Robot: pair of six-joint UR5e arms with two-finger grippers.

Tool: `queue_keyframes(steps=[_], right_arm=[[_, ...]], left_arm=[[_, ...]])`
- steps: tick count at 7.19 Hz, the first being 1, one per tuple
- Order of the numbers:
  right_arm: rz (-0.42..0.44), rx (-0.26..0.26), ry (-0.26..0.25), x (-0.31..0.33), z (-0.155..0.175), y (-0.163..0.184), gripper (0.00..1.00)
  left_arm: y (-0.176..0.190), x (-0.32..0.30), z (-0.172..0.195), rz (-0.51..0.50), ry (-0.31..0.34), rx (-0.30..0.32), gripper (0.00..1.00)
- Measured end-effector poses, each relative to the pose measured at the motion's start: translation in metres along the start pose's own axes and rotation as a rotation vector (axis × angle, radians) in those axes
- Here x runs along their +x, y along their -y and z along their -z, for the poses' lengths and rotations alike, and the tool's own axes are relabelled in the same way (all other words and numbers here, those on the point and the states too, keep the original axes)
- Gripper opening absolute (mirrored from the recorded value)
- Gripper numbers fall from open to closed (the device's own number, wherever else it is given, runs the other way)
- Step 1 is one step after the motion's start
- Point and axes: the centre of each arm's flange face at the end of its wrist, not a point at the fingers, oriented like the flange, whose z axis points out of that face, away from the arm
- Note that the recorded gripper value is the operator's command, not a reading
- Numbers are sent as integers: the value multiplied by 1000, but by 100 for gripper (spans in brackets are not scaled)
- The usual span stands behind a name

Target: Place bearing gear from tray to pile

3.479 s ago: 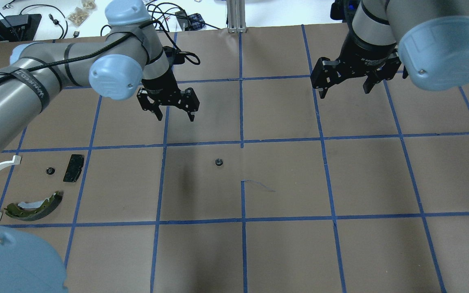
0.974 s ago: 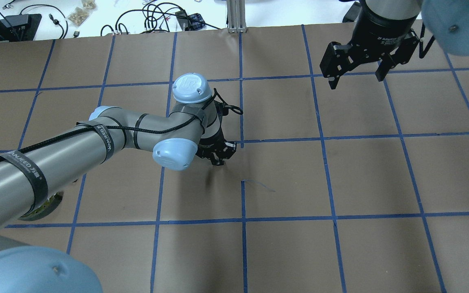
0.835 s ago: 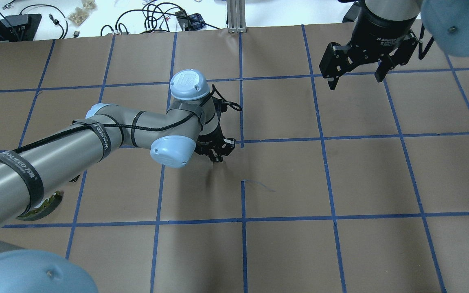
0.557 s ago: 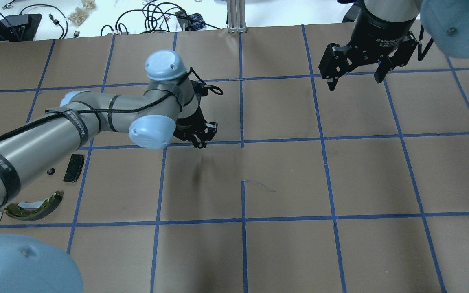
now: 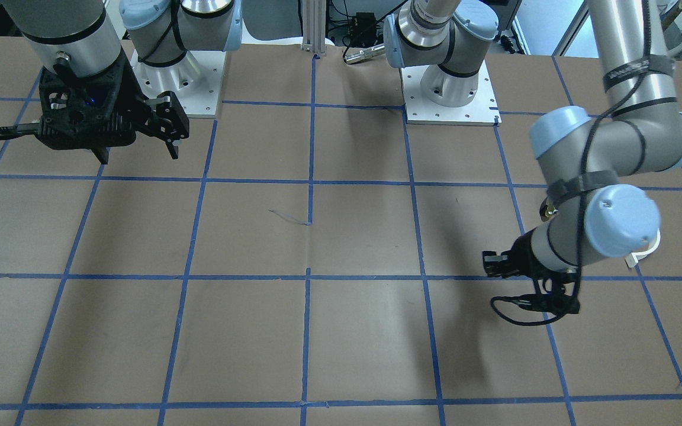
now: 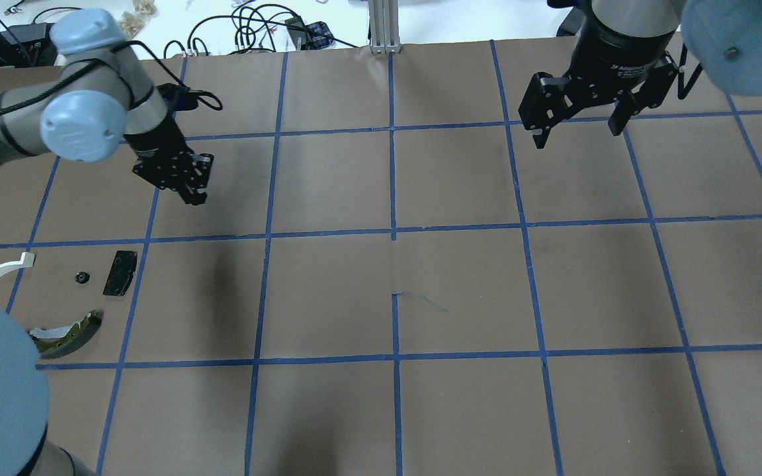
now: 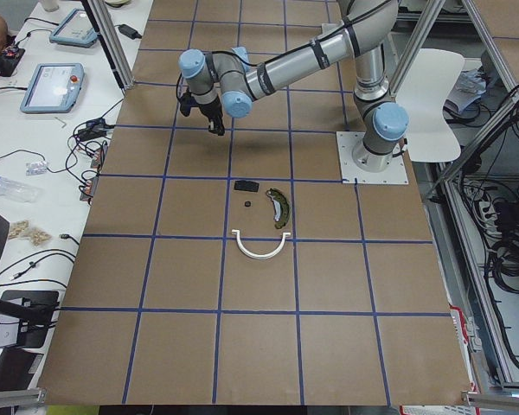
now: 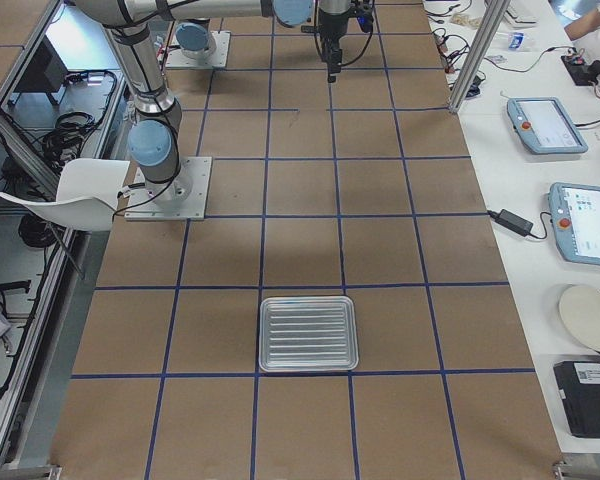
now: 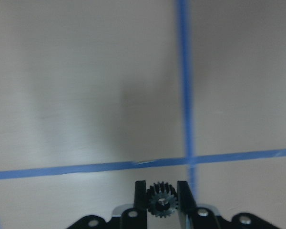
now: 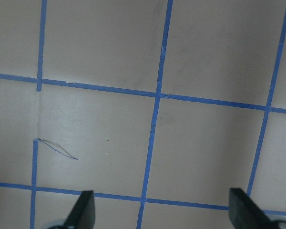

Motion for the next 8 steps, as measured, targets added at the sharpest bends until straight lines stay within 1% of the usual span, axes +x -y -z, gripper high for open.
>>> queue_keyframes(steps=[2, 3, 5, 8], right_arm=[[3, -1, 0, 0, -1, 0, 100], [3, -1, 0, 0, -1, 0, 100], [4, -2, 1, 0, -1, 0, 100], [4, -2, 1, 0, -1, 1, 100]], left_arm=[[-24, -116, -1, -8, -13, -9, 0], [-37, -159, -6, -13, -28, -10, 0], [-53, -207, -22, -8, -55, -20, 0], [-60, -238, -49, 4, -89, -43, 0]])
